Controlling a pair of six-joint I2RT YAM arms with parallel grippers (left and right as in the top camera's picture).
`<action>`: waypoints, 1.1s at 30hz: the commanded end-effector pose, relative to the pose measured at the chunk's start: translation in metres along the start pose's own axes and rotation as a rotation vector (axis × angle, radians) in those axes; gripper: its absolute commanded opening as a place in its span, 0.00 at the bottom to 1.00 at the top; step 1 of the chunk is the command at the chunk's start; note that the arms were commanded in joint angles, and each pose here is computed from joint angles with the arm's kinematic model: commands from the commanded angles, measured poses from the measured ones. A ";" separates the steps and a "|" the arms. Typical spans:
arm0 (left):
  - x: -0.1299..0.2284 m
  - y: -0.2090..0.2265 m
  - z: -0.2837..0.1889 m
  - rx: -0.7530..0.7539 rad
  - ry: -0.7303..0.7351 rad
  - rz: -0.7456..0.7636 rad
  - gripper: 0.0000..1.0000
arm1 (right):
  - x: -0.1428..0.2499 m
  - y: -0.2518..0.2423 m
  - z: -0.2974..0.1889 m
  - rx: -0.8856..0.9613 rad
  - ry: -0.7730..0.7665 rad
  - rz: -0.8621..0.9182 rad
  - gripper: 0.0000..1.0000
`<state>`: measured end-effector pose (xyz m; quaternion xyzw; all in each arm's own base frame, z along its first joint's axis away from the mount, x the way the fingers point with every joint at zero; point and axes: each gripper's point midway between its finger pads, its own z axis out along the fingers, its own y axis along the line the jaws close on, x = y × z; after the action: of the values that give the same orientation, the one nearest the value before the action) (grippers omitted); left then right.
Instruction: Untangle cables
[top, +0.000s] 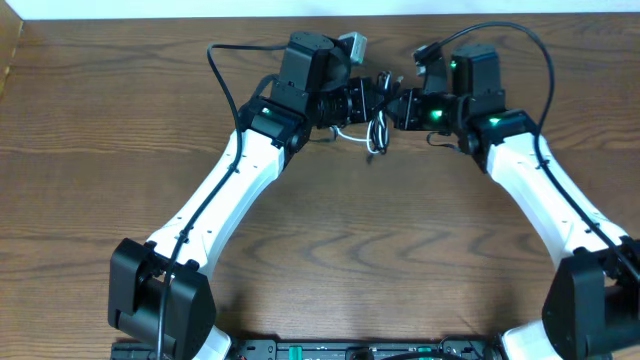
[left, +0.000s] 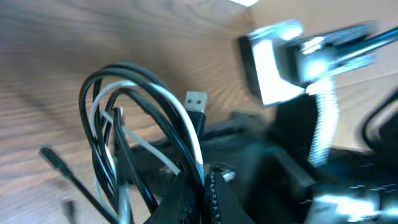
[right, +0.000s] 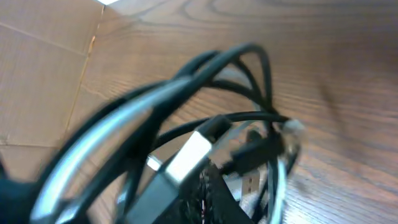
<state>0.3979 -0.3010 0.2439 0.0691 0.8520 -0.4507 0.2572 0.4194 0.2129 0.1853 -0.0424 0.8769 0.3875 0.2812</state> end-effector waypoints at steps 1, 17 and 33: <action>-0.002 -0.029 -0.001 0.135 0.022 -0.022 0.07 | 0.000 0.011 0.003 -0.037 0.008 0.005 0.01; -0.048 -0.003 -0.033 0.165 -0.084 -0.120 0.07 | -0.045 0.028 -0.046 -0.329 -0.093 -0.140 0.42; -0.051 0.080 -0.039 -0.199 -0.286 -0.755 0.07 | 0.001 -0.035 -0.031 0.008 0.050 0.050 0.53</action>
<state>0.4497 -0.2324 0.2379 -0.2461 0.8292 -0.4563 0.2090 0.4160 0.1634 0.1747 -0.0043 0.8831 0.4043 0.2379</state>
